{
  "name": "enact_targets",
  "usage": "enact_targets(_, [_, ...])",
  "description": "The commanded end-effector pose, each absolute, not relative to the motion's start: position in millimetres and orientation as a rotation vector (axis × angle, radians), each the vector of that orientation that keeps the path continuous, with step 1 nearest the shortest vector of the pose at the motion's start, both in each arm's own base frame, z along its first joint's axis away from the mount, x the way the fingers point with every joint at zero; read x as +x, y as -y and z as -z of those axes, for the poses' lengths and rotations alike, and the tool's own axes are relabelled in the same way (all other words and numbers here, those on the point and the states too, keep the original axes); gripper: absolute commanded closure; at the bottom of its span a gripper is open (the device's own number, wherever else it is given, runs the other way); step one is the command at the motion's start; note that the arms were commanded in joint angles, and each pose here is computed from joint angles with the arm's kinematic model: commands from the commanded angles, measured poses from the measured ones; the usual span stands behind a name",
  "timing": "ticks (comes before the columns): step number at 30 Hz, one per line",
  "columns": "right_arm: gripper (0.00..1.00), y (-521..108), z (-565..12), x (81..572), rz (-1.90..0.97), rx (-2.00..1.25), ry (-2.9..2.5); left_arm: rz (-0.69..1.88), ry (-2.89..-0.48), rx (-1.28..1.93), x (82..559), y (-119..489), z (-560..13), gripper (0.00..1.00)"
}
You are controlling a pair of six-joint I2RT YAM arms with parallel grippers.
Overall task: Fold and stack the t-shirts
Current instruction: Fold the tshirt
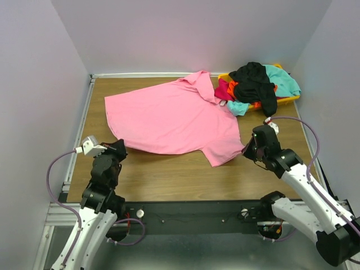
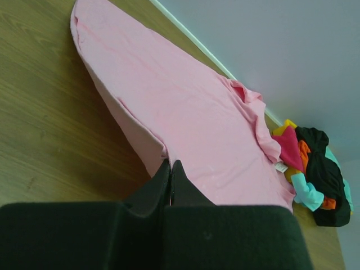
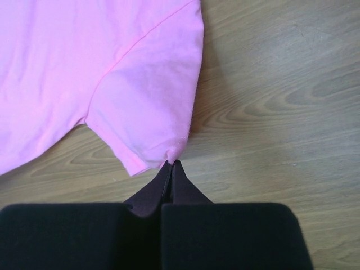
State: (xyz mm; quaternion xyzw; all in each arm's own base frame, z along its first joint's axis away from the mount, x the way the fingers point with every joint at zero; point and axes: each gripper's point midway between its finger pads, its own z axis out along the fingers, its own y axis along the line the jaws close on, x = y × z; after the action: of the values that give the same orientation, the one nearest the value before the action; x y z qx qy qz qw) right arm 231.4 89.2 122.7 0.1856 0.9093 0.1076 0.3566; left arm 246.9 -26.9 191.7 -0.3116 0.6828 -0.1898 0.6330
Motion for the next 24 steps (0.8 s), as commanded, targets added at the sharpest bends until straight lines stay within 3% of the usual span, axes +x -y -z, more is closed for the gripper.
enact_targets(1, [1.0,-89.2,-146.5,226.9,-0.307,0.449,-2.308,0.432,-1.531,-0.806,237.7,18.6,-196.4,1.0])
enact_targets(14, [1.0,-89.4,-162.5,217.9,-0.365,0.44,-2.266,0.491,-1.513,-0.871,223.0,23.4,-204.3,1.0])
enact_targets(24, [0.99,-113.3,-192.9,293.8,-0.38,0.416,-2.123,0.473,-1.492,-0.875,226.1,20.6,-203.7,1.0])
